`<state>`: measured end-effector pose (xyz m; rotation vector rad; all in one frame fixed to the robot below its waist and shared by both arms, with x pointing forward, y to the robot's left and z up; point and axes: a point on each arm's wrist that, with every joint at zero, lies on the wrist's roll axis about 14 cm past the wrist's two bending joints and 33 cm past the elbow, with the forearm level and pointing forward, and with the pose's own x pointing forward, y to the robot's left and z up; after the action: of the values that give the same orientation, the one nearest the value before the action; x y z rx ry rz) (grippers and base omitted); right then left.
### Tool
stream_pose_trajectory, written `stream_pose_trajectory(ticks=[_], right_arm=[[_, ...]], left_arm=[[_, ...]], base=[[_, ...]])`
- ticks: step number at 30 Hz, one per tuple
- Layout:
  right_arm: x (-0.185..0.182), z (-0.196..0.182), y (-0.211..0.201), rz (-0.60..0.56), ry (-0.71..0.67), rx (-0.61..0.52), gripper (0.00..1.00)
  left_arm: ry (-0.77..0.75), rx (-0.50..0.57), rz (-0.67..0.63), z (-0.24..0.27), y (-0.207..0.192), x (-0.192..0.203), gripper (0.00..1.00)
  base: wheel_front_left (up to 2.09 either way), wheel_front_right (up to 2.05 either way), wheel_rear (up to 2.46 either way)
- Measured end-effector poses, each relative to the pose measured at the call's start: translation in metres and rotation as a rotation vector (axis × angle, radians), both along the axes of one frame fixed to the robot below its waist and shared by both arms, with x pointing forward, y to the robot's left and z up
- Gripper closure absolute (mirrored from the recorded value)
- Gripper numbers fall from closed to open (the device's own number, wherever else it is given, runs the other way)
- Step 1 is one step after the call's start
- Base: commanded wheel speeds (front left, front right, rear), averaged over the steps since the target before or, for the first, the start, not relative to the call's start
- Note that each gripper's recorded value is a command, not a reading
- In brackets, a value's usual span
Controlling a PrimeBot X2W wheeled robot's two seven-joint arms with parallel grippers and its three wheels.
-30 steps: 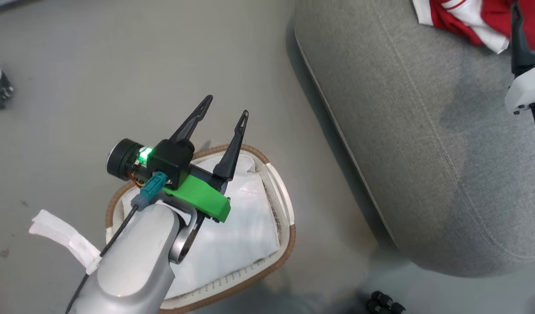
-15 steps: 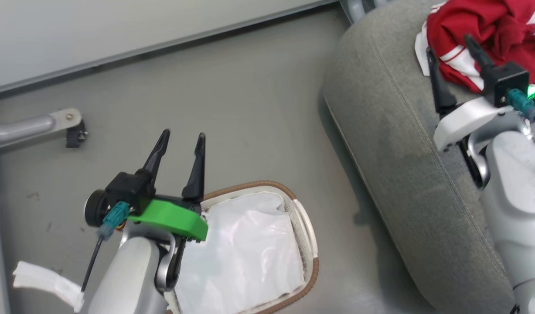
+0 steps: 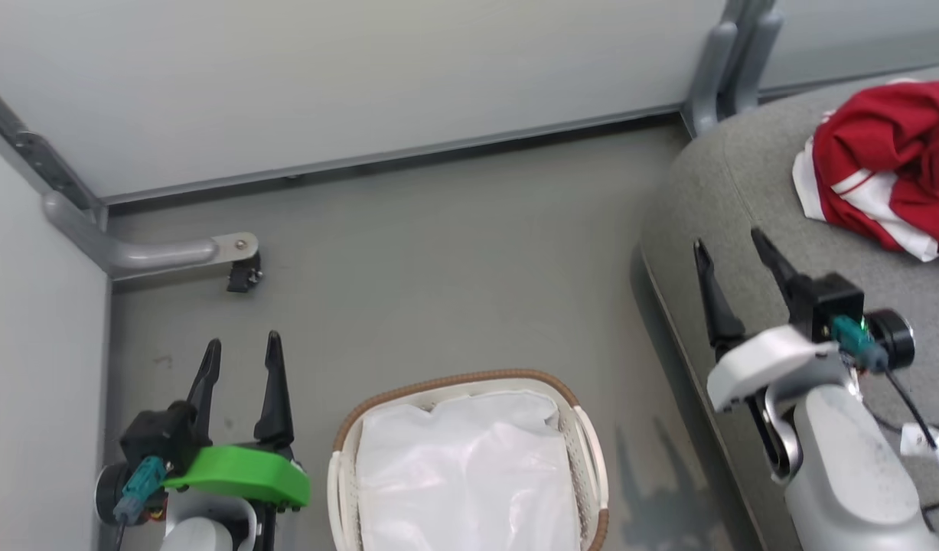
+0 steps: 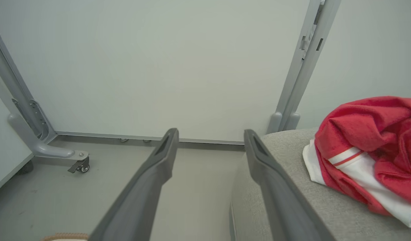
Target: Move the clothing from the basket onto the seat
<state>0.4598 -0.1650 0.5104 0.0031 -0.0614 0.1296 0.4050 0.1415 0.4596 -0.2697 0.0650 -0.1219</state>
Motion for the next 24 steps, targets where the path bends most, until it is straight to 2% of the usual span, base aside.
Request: stream_pose_trajectory(ticks=[13, 24], right_arm=[[-0.06, -0.027, 0.024, 0.04, 0.071, 0.096, 0.0], [-0.068, -0.02, 0.032, 0.067, 0.048, 0.093, 0.0]], left_arm=[[0.021, -0.025, 0.094, -0.003, 0.028, -0.052, 0.0], [0.023, -0.036, 0.093, -0.003, 0.024, -0.057, 0.0]], base=[[0.0, 0.0, 0.0], [0.0, 0.0, 0.0]])
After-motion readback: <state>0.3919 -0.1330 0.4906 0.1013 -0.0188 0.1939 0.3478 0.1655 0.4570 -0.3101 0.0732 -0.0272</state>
